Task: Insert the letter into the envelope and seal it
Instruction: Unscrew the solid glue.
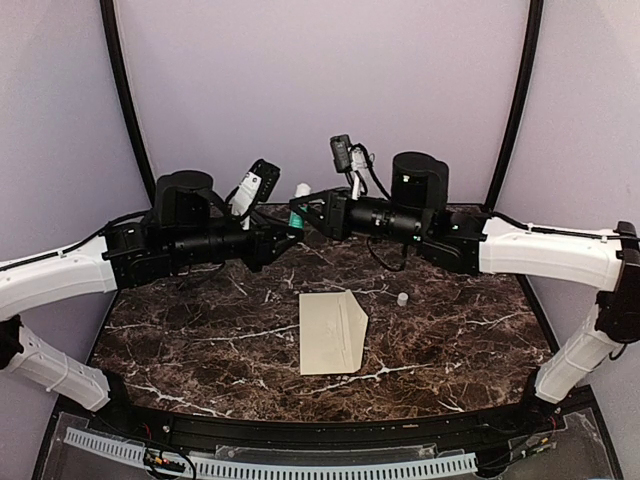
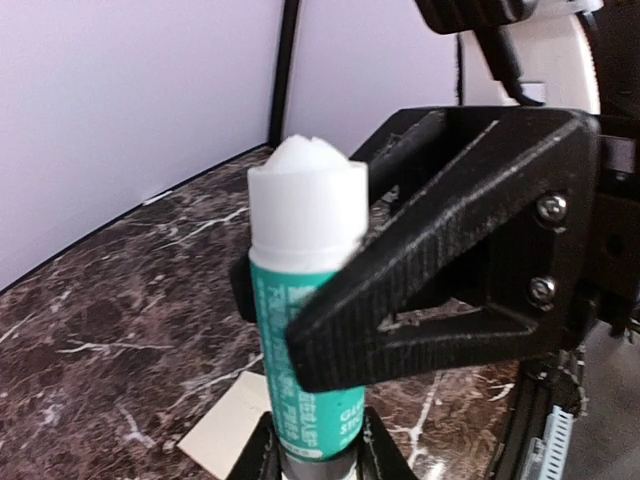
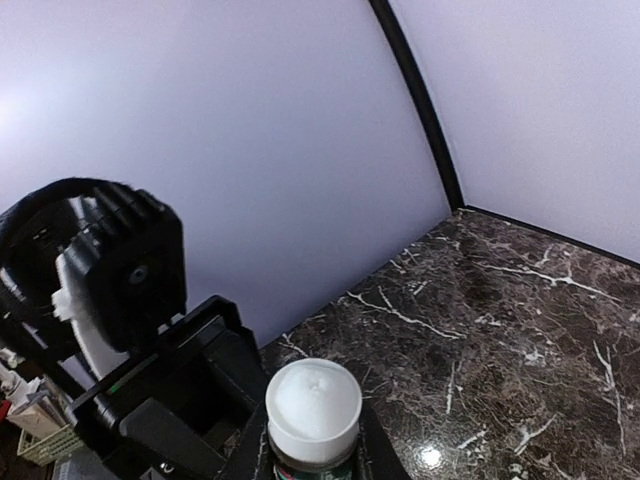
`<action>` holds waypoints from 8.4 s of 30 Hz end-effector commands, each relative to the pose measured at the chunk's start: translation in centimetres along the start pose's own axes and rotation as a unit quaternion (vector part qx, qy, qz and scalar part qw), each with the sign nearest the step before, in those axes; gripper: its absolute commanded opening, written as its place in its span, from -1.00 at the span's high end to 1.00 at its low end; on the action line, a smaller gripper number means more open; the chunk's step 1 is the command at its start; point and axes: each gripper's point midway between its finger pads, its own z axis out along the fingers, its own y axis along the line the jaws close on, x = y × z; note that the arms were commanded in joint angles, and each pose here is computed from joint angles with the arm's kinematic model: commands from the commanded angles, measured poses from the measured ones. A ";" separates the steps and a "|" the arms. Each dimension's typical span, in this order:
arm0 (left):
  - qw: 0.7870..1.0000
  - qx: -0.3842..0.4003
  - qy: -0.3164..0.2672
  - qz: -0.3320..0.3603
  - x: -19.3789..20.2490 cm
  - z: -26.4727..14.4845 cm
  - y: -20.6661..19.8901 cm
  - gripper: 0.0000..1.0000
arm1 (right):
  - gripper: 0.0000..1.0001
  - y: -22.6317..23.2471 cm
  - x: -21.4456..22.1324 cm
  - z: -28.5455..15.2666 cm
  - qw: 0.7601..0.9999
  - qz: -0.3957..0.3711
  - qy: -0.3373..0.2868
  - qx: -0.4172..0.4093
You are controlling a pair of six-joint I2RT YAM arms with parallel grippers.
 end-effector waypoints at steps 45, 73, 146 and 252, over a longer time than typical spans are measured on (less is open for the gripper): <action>0.957 0.287 -0.022 -0.034 -2.1 -3.1 -6.2 1.00 | -0.33 6.8 -2.4 -5.3 0.972 -0.037 -0.029 -0.230; 1.000 -0.011 -0.001 -0.003 1.1 -0.3 3.2 1.00 | 1.00 3.1 0.0 0.8 0.998 0.003 -0.008 -0.067; 0.999 0.041 -0.033 -0.011 -0.1 -0.8 0.7 1.00 | 1.00 2.5 0.2 0.1 0.999 -0.006 -0.023 -0.027; 0.972 0.210 -0.068 -0.084 -3.1 -1.3 -5.4 0.61 | 0.93 4.9 0.7 -4.6 0.980 0.003 -0.016 -0.196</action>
